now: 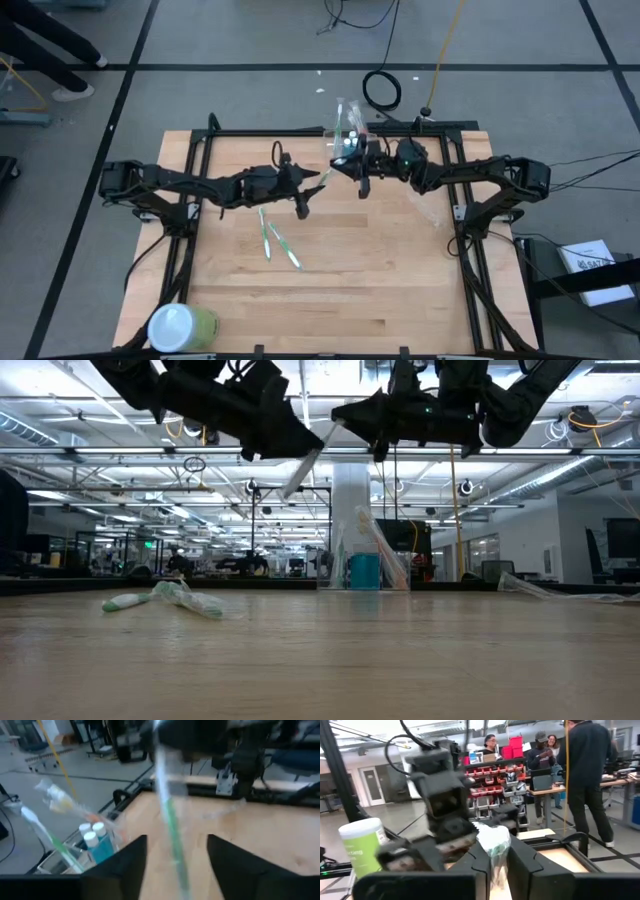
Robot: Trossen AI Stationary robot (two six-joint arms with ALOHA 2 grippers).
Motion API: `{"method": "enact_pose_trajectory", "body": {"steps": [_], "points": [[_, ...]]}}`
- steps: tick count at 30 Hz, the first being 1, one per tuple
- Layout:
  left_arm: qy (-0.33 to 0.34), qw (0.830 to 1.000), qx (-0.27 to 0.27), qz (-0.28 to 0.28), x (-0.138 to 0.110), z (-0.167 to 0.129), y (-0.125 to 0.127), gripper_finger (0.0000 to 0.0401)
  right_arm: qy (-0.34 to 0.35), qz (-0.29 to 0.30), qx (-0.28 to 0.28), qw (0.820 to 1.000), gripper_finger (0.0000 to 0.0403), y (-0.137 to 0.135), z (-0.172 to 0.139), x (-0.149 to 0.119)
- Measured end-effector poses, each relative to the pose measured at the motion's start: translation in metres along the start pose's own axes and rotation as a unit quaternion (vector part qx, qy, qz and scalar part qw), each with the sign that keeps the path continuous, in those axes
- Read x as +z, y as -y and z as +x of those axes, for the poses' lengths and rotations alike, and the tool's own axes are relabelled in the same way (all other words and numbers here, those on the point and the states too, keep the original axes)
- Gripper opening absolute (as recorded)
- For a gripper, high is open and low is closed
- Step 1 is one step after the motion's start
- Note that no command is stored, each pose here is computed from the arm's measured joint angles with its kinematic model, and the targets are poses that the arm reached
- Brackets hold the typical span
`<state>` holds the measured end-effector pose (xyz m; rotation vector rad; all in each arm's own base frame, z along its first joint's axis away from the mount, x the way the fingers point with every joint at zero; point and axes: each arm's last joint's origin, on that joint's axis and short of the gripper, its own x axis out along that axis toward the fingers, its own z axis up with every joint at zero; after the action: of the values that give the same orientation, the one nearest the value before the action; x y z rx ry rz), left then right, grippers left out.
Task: Pick & Place toothbrushing station
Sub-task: Put the green toothbrush into the transparent organizer
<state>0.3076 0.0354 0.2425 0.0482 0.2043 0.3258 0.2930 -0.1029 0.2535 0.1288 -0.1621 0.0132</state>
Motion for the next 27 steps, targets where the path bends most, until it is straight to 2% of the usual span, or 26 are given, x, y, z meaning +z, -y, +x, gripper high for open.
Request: {"method": "enact_pose_trajectory", "body": {"steps": [6, 11, 16, 19, 23, 27], "points": [[0.029, 0.999, -0.013, -0.009, 0.020, -0.020, 0.003, 0.0296, 0.017, -0.035, -0.056, 0.998, 0.0017, 0.019, -0.003, 0.011], [0.025, 0.999, -0.019, -0.013, 0.033, -0.043, -0.001, 0.0331, -0.042, -0.052, -0.105, 0.992, 0.0021, 0.049, 0.005, 0.037], [-0.001, 1.000, -0.018, -0.023, 0.035, -0.057, -0.005, 0.0341, -0.109, -0.111, -0.172, 0.973, 0.0020, 0.076, 0.010, 0.061], [-0.021, 0.999, -0.018, -0.022, 0.031, -0.057, -0.005, 0.0340, -0.116, -0.140, -0.223, 0.958, 0.0020, 0.093, 0.007, 0.072], [-0.028, 0.999, -0.012, -0.023, 0.030, -0.057, -0.006, 0.0333, -0.126, -0.135, -0.262, 0.947, 0.0019, 0.114, -0.002, 0.071], [-0.039, 0.999, 0.017, -0.020, 0.027, -0.057, -0.007, 0.0324, -0.140, -0.110, -0.272, 0.946, 0.0019, 0.131, -0.006, 0.058]]}}
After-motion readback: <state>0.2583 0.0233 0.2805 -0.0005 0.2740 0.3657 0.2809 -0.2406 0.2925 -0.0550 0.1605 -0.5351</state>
